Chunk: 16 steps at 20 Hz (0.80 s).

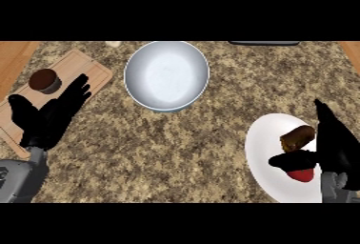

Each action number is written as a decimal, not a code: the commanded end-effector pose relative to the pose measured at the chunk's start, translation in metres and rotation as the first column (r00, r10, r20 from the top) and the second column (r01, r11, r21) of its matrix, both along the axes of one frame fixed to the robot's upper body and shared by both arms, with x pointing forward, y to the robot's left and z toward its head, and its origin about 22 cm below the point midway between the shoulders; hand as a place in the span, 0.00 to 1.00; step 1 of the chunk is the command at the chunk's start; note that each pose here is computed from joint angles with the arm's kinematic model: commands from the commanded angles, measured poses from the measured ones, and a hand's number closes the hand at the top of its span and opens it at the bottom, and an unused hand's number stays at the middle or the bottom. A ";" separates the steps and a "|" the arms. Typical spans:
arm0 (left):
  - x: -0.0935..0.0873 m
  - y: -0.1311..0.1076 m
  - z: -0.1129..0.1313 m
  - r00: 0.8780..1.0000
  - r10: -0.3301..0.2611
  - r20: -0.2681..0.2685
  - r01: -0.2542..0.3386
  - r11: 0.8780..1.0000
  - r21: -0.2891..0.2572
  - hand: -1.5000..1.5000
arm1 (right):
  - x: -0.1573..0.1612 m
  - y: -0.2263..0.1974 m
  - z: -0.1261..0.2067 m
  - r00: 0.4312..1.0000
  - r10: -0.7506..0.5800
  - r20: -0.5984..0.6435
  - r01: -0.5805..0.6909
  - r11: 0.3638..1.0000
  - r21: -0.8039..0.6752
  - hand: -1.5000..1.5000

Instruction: Pick the tomato from the plate and place it in the bowl

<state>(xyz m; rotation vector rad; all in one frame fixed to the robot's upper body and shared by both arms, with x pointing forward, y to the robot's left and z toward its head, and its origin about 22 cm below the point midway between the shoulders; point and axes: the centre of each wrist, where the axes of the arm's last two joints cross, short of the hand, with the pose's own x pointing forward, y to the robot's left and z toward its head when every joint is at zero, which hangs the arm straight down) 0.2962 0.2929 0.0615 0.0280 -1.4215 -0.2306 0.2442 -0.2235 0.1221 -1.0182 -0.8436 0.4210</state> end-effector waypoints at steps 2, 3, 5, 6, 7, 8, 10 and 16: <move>-0.004 0.006 -0.005 1.000 0.008 -0.010 -0.008 1.000 -0.014 0.50 | 0.015 0.013 0.022 0.974 -0.118 -0.192 0.114 0.993 -0.035 0.00; 0.001 0.002 -0.004 0.999 0.035 -0.009 -0.035 0.999 0.004 0.50 | 0.011 0.000 0.019 0.972 -0.118 -0.205 0.113 0.993 -0.035 0.00; -0.004 -0.006 -0.003 1.000 0.008 -0.021 -0.008 1.000 -0.015 0.50 | 0.016 0.019 0.011 0.966 -0.123 -0.229 0.113 0.992 -0.057 0.00; -0.004 0.008 0.002 1.000 -0.003 -0.006 0.003 1.000 0.007 0.50 | 0.019 0.019 0.013 0.964 -0.116 -0.237 0.107 0.993 -0.052 0.00; -0.009 0.009 0.005 1.000 -0.016 -0.016 0.016 1.000 -0.004 0.50 | 0.019 0.016 0.005 0.957 -0.147 -0.249 0.136 0.989 -0.062 0.00; 0.006 0.000 0.006 1.000 0.009 -0.005 -0.009 1.000 -0.005 0.50 | 0.027 0.019 0.008 0.958 -0.136 -0.252 0.124 0.990 -0.063 0.00; 0.003 -0.001 0.004 1.000 0.013 0.001 -0.013 1.000 -0.019 0.50 | 0.022 0.015 0.003 0.953 -0.142 -0.268 0.126 0.989 -0.077 0.00; -0.016 0.001 -0.010 1.000 0.012 -0.003 -0.012 1.000 0.000 0.50 | 0.021 -0.008 0.005 0.942 -0.170 -0.288 0.155 0.985 -0.074 0.00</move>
